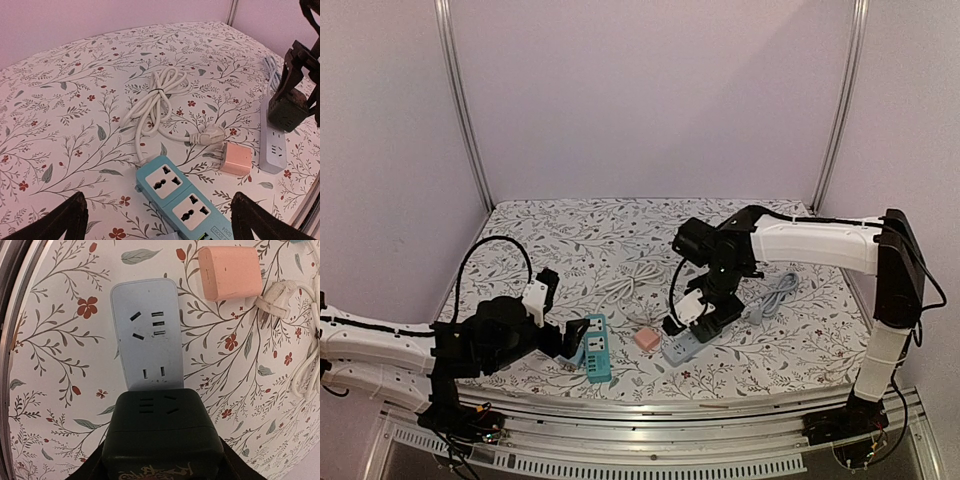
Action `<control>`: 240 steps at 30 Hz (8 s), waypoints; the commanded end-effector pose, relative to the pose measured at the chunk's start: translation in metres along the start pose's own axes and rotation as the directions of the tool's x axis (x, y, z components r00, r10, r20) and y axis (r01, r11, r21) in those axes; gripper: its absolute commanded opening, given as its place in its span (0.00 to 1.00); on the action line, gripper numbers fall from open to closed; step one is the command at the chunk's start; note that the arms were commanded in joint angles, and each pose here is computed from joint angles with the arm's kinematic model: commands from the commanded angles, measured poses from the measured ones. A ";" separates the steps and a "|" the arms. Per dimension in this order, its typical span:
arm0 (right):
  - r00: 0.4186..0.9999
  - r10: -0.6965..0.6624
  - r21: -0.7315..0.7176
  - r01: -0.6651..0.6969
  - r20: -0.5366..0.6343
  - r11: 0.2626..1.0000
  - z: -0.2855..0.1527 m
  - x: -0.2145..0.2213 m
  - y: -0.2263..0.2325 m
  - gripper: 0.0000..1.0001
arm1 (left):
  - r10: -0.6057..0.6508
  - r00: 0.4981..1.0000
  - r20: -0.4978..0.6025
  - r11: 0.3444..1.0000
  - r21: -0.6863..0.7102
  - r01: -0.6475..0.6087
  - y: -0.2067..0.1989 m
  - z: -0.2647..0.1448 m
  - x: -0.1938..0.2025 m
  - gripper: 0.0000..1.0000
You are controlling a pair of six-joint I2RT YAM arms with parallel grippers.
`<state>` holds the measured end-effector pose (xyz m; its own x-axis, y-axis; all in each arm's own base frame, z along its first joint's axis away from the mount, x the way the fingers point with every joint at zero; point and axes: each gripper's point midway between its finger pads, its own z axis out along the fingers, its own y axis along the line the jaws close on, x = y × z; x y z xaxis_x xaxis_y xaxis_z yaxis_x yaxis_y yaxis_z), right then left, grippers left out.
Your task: Insert the plug
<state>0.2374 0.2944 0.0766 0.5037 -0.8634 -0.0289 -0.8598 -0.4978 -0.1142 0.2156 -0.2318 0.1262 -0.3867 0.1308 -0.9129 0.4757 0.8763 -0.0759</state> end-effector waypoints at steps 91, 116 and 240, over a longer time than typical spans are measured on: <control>0.216 0.645 0.191 -0.976 0.733 0.110 -0.156 0.055 0.003 0.99 | 0.127 0.823 -0.554 0.984 0.173 -0.035 -0.109 0.097 0.071 0.72; 0.220 0.650 0.180 -0.975 0.727 0.129 -0.152 0.052 0.004 0.99 | 0.198 0.813 -0.548 0.980 0.127 -0.154 -0.115 0.116 0.076 0.35; 0.981 -0.010 0.670 -0.125 0.195 0.732 -0.049 -0.101 0.000 0.06 | -0.086 0.832 -0.548 0.722 0.541 0.432 -0.174 0.045 -0.015 0.06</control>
<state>0.1847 0.3739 0.1236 0.5162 -0.8295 -0.2130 -0.6331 -0.2021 -0.7472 0.1703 -0.4081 0.1382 -0.7996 0.2932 -0.5241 0.5994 0.4411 -0.6679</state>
